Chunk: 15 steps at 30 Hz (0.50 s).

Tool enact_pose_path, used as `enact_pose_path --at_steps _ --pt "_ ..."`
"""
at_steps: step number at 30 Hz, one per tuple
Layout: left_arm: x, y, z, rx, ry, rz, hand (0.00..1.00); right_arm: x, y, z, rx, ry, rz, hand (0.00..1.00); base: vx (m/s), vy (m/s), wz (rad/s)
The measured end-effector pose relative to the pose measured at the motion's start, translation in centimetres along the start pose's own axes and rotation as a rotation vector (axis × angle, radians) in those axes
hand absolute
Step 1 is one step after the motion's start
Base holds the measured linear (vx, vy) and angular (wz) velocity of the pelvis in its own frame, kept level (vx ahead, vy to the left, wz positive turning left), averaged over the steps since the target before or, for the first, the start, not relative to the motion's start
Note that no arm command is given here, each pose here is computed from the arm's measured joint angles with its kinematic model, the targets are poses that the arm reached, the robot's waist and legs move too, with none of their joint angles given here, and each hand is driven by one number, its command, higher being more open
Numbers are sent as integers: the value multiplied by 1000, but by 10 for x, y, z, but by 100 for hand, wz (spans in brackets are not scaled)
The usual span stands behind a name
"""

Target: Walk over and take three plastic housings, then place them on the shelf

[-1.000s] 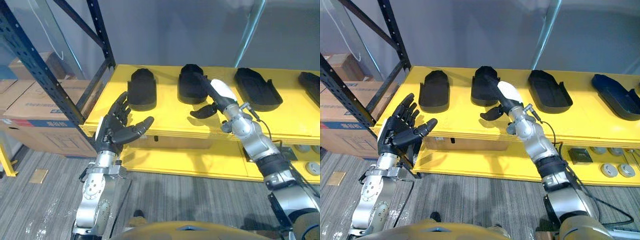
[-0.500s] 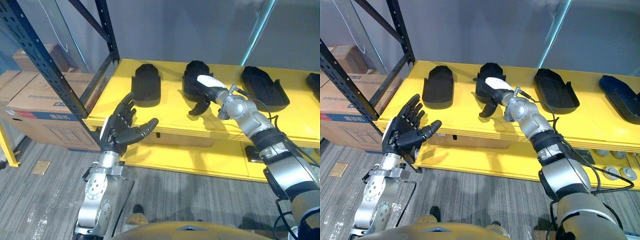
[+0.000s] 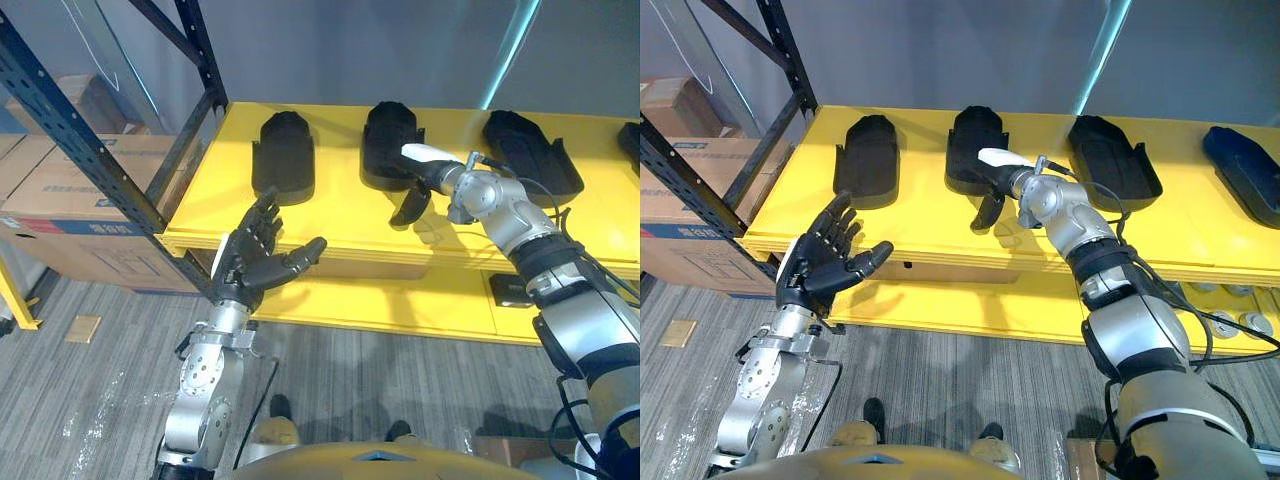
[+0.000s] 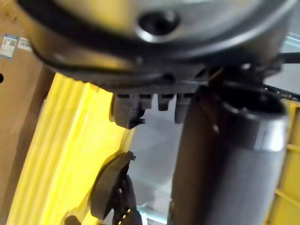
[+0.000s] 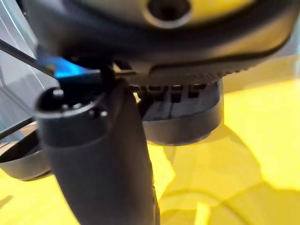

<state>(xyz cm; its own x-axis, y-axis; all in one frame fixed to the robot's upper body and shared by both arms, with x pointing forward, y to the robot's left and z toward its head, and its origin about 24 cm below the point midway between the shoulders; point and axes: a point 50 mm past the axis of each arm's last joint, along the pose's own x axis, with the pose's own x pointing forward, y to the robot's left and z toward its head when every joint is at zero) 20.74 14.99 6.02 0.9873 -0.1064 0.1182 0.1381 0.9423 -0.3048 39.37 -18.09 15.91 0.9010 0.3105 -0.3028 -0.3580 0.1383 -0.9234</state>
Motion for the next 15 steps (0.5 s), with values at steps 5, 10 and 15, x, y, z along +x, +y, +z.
enact_pose_path --at_steps 5,10,15 --pt "0 -1 -11 1 52 -21 100 0 -5 0 17 3 48 100 4 -6 -6" --pt "4 2 -12 25 72 -36 100 0 0 0 16 2 126 100 0 0 0" --pt "6 1 -12 27 77 -40 100 0 1 1 26 -5 160 100 19 7 -5"
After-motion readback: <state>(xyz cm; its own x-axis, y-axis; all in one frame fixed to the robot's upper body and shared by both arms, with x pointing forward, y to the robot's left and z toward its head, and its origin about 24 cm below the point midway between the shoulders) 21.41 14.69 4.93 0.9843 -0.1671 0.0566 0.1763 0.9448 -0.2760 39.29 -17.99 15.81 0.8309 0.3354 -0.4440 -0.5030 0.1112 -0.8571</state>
